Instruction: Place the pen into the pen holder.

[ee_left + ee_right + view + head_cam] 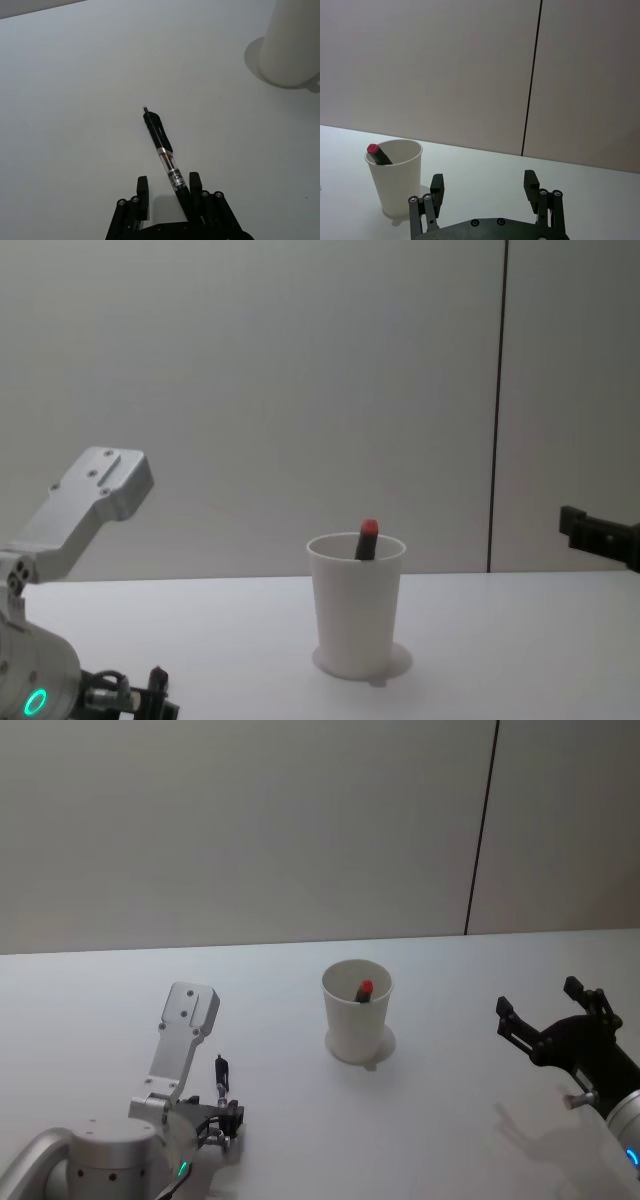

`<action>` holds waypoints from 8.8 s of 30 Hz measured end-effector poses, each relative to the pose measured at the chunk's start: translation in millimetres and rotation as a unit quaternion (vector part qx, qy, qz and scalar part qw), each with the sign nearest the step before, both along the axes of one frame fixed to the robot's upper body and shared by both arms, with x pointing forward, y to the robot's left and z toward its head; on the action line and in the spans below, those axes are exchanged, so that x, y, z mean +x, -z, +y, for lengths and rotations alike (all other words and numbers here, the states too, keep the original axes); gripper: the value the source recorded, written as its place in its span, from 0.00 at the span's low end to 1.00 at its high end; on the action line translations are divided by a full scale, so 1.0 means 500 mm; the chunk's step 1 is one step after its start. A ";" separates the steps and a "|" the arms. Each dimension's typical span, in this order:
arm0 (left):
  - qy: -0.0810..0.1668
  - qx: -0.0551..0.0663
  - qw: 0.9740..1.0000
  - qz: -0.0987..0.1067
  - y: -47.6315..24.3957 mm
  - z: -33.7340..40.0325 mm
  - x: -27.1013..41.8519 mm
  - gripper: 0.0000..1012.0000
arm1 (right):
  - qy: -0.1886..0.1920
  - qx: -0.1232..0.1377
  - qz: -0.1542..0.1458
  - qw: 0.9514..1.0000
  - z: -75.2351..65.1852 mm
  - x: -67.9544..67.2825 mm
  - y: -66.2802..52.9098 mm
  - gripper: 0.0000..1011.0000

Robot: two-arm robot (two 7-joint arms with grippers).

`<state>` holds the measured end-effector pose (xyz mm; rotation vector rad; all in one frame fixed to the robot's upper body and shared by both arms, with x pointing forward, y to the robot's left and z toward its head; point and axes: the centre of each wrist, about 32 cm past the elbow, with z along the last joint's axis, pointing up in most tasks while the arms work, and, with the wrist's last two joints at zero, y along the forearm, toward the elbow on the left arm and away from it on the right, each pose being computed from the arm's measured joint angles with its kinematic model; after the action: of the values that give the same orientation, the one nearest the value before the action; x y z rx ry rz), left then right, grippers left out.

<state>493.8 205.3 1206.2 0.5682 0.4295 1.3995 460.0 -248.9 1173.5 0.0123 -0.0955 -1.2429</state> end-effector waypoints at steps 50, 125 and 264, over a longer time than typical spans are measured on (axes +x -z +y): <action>-0.015 -0.013 0.997 -0.077 -0.026 0.026 -0.013 0.14 | 0.000 0.000 0.000 1.000 0.000 0.000 0.000 0.99; 0.406 -0.096 0.822 -0.389 -0.042 0.052 0.061 0.14 | 0.000 0.000 0.000 1.000 0.000 0.000 0.000 0.99; 0.484 -0.057 0.805 -0.337 -0.042 -0.016 0.110 0.14 | -0.298 0.415 -0.035 0.859 -0.009 0.089 0.152 0.99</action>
<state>548.5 197.3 1227.4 0.0952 -0.3467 0.4880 504.6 -253.4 1097.6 0.7861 0.3687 -0.5785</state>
